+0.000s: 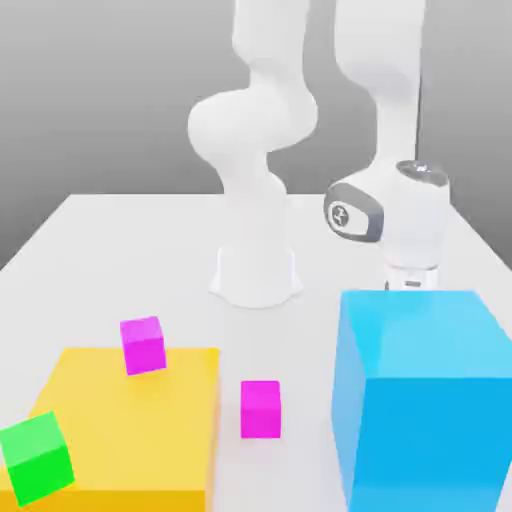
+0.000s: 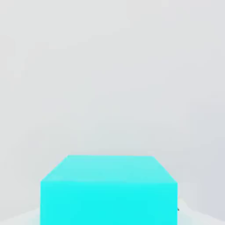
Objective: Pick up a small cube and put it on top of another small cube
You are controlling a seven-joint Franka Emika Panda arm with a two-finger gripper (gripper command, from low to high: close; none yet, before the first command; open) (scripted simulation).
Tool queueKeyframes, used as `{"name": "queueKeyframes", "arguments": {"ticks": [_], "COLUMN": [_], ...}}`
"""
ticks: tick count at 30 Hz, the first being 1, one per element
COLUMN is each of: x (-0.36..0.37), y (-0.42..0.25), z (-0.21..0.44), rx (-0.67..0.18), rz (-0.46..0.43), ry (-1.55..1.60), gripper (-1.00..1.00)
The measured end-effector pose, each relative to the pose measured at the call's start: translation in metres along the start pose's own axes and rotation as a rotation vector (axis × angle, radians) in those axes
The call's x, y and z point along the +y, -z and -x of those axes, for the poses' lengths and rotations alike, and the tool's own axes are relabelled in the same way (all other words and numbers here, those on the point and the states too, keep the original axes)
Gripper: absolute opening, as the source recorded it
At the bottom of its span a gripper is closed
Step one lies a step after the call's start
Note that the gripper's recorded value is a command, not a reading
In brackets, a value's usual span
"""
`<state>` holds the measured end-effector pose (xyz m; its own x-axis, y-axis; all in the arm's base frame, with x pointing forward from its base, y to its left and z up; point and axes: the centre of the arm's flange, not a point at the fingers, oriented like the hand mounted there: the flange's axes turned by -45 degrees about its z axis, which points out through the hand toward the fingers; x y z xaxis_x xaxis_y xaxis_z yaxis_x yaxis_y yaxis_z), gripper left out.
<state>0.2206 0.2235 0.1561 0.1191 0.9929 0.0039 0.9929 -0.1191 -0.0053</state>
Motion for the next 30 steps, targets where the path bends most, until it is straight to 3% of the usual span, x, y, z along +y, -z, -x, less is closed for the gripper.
{"name": "queueKeyframes", "arguments": {"ticks": [5,10,16,21,25,30], "x": [-0.003,-0.010,0.082,0.173,0.259,0.299], "y": [0.036,0.072,0.123,0.168,0.191,0.176], "z": [-0.002,-0.069,-0.100,-0.094,-0.030,0.096], "rx": [0.000,0.077,0.111,0.080,-0.002,-0.091], "rz": [0.009,0.127,0.292,0.441,0.505,0.418], "ry": [0.014,0.269,0.362,0.412,0.330,0.066], "gripper": [-1.00,-1.00,-1.00,-1.00,-1.00,-1.00]}}
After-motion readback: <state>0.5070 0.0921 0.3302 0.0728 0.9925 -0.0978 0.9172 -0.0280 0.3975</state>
